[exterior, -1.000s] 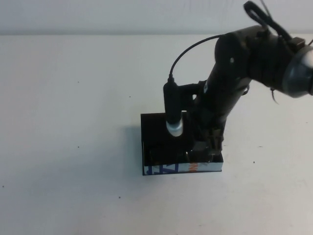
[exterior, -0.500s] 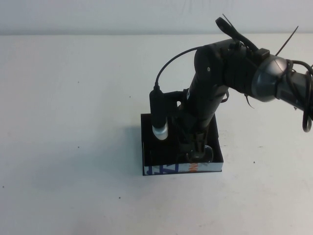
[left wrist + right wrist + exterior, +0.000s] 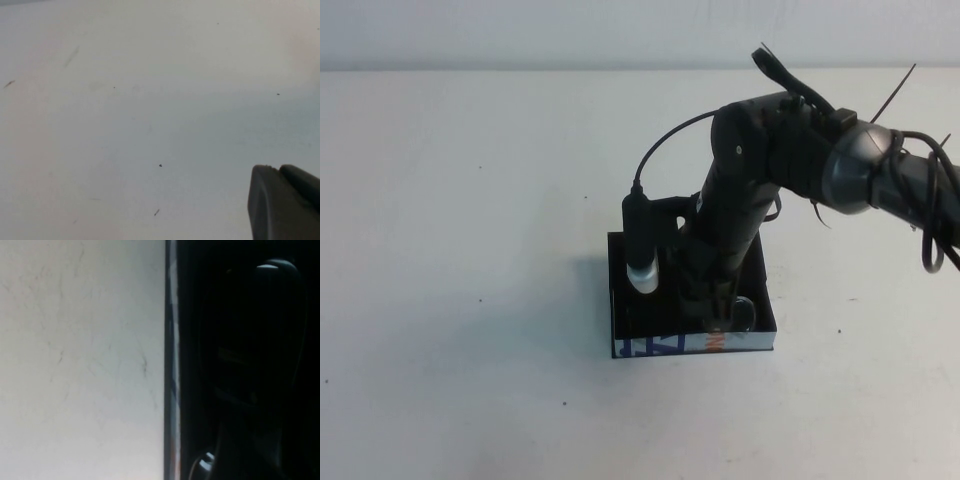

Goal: Take glasses out of glasses case
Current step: Pick up the glasses from the glasses case

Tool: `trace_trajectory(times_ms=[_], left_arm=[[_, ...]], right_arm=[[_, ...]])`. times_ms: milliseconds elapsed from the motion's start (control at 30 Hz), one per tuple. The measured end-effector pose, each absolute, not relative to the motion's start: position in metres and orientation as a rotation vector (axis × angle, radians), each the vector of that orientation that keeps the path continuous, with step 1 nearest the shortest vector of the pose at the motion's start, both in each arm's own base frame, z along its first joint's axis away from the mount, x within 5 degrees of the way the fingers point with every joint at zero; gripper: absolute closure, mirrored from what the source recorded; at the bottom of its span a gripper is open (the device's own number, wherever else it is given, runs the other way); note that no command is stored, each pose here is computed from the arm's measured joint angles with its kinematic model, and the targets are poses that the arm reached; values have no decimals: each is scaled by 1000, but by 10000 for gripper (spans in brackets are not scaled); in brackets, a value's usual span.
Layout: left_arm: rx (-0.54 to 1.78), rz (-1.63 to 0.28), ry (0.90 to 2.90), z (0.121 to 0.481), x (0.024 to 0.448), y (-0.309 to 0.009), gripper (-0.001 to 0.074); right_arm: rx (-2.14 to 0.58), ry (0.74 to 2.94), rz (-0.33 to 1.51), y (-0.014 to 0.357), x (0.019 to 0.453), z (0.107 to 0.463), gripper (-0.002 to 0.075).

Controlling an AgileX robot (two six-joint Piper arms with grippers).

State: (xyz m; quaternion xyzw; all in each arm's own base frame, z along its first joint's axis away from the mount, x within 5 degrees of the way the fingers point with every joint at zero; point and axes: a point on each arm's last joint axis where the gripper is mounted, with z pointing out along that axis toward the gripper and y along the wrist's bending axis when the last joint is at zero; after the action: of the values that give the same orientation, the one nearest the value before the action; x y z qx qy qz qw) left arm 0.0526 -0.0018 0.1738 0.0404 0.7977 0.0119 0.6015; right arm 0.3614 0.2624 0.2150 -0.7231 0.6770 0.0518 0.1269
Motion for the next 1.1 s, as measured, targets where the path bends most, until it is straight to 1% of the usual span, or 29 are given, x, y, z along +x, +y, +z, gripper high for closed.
trace_trajectory(times_ms=[333, 567, 667, 767, 833, 933, 1033, 1100], left_arm=[[94, 28, 1848, 174, 53, -2, 740], [94, 28, 1848, 174, 53, -2, 740], [94, 28, 1848, 174, 53, -2, 740], [94, 28, 1848, 174, 53, -2, 740], [94, 28, 1848, 174, 53, -2, 740], [94, 28, 1848, 174, 53, -2, 740], [94, 28, 1848, 174, 53, -2, 740], [94, 28, 1848, 174, 53, -2, 740]], right_arm=[[-2094, 1973, 155, 265, 365, 206, 459], [-2107, 1991, 163, 266, 367, 193, 466], [-2107, 1992, 163, 267, 367, 192, 515], [-2100, 1984, 159, 266, 367, 197, 615], [-2082, 1973, 152, 266, 366, 206, 666], [-2040, 1973, 120, 263, 365, 230, 667], [-1980, 1998, 78, 256, 359, 268, 667], [-1878, 2066, 53, 249, 354, 293, 667]])
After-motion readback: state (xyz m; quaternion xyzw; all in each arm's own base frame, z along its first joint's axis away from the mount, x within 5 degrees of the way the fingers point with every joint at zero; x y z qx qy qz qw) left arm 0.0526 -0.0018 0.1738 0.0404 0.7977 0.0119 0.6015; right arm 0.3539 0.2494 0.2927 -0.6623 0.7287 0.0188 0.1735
